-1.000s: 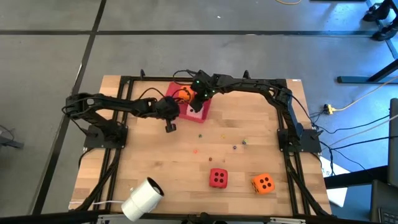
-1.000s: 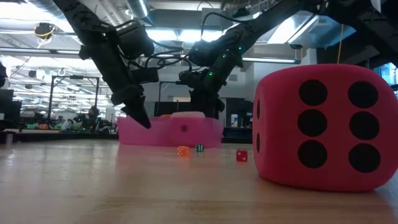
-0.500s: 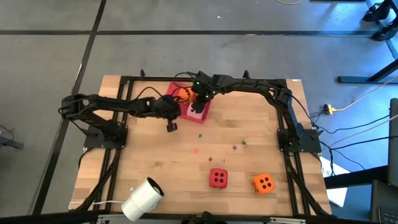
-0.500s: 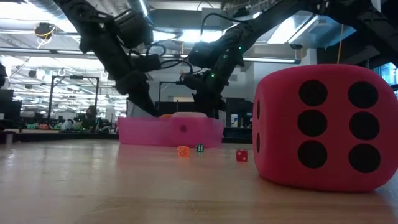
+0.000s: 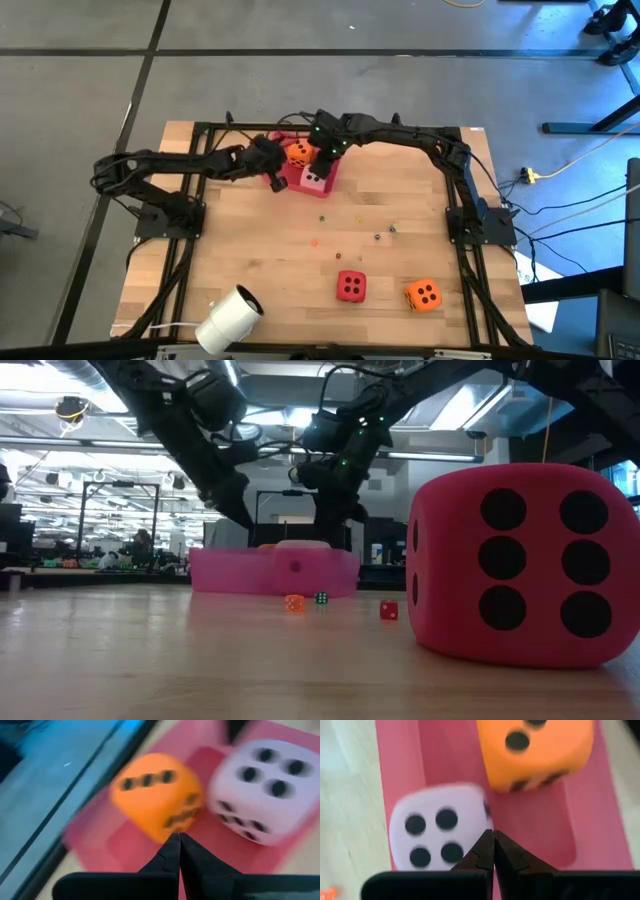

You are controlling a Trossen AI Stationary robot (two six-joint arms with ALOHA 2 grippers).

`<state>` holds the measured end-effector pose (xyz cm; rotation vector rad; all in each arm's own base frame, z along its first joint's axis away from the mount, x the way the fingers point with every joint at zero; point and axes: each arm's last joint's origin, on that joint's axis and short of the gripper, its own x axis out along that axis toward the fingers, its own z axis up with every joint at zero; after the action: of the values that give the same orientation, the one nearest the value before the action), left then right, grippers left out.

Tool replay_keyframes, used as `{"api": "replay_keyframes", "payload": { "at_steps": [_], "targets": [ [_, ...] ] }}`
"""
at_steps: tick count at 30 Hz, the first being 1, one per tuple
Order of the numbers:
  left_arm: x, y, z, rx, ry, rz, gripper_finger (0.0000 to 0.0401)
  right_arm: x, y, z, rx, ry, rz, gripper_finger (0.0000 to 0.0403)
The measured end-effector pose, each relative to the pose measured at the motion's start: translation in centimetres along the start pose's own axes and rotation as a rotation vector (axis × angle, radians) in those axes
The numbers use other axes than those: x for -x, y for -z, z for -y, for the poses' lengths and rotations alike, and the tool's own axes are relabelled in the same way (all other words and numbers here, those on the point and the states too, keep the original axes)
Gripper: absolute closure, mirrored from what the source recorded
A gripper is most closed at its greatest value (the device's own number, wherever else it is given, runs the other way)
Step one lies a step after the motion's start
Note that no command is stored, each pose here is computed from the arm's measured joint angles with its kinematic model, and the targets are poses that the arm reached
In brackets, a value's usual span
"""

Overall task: Pick & Place Dice
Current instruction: Adjust the large pink die in the red bin

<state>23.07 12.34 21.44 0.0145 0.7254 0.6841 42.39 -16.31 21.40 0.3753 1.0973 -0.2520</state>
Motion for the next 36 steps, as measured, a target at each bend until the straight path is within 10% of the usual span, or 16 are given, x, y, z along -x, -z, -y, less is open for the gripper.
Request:
{"api": "replay_keyframes", "payload": {
  "at_steps": [11,36],
  "targets": [
    [-2.0,0.9,-3.3,0.150,0.000,-0.046,0.0401,-0.1,1.7,-1.3,0.032,0.231,-0.140,0.0399],
    [-4.3,1.2,-2.4,0.155,0.140,-0.020,0.0400,-0.3,0.0,-1.6,0.092,0.208,0.032,0.0398]
  ]
}}
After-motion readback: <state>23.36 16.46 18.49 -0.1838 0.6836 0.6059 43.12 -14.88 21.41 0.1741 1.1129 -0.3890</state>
